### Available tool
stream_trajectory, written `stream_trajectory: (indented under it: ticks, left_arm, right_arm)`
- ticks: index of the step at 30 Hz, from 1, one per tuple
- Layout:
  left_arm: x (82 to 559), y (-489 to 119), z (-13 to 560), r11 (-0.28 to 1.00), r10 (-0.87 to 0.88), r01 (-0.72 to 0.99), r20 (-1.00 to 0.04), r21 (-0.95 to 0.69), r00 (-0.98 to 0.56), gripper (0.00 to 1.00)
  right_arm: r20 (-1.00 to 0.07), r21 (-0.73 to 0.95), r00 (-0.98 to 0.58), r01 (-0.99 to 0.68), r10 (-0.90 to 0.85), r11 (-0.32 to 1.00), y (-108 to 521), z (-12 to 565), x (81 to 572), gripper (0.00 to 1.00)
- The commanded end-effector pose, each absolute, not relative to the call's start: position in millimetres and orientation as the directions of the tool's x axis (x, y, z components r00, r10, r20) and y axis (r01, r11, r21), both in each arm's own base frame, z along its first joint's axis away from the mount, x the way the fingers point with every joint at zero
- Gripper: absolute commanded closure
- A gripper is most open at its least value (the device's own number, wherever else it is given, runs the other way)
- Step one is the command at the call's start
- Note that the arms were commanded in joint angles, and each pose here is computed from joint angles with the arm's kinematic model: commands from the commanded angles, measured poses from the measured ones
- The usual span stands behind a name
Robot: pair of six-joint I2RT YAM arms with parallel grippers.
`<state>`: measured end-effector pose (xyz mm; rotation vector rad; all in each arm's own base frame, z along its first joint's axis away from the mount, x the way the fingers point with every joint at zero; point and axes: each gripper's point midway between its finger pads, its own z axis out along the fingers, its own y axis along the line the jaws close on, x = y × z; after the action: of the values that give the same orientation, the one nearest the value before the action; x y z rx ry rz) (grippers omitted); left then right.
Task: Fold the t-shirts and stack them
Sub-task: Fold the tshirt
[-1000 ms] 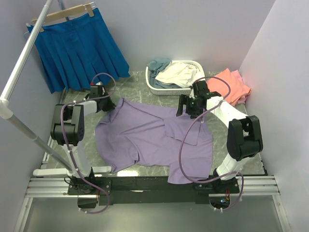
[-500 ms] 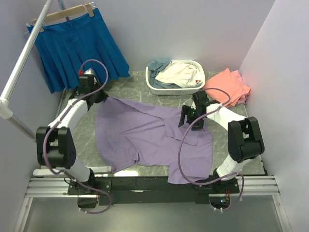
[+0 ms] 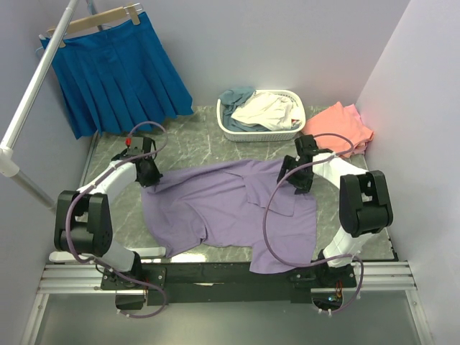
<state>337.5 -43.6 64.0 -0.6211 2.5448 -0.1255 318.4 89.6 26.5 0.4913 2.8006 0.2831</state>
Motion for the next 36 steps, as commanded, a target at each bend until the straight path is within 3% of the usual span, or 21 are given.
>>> stream_trajectory:
  ticks: [1, 7, 13, 18, 25, 36]
  left_arm:
    - [323.1, -22.6, 53.8, 0.861, -0.485, -0.5, -0.458, -0.098, -0.745, 0.99]
    - [323.6, -10.3, 55.8, 0.843, -0.487, -0.537, -0.477, -0.037, -0.732, 0.99]
    - [329.7, -19.7, 54.6, 0.858, -0.48, -0.509, -0.472, -0.074, -0.739, 0.99]
    - [331.5, -24.0, 51.9, 0.864, -0.472, -0.497, -0.465, -0.077, -0.749, 0.98]
    - [331.0, -27.4, 49.5, 0.872, -0.461, -0.485, -0.458, -0.072, -0.76, 0.98]
    - [329.9, -29.1, 48.6, 0.874, -0.456, -0.48, -0.457, -0.069, -0.764, 0.98]
  right_arm:
    - [-0.254, 0.203, -0.878, 0.362, 0.406, 0.91, 71.8, 24.4, 321.5, 0.21]
    - [-0.268, 0.162, -0.861, 0.401, 0.431, 0.902, 46.5, 20.2, 317.5, 0.24]
    - [-0.291, 0.329, -0.86, 0.321, 0.419, 0.888, 72.7, 44.6, 326.7, 0.26]
    - [-0.244, 0.386, -0.866, 0.326, 0.436, 0.863, 84.9, 36.3, 323.6, 0.36]
    - [-0.226, 0.337, -0.866, 0.36, 0.446, 0.87, 77.2, 18.6, 314.1, 0.4]
    - [-0.301, 0.257, -0.846, 0.373, 0.44, 0.892, 58.7, 25.1, 321.6, 0.44]
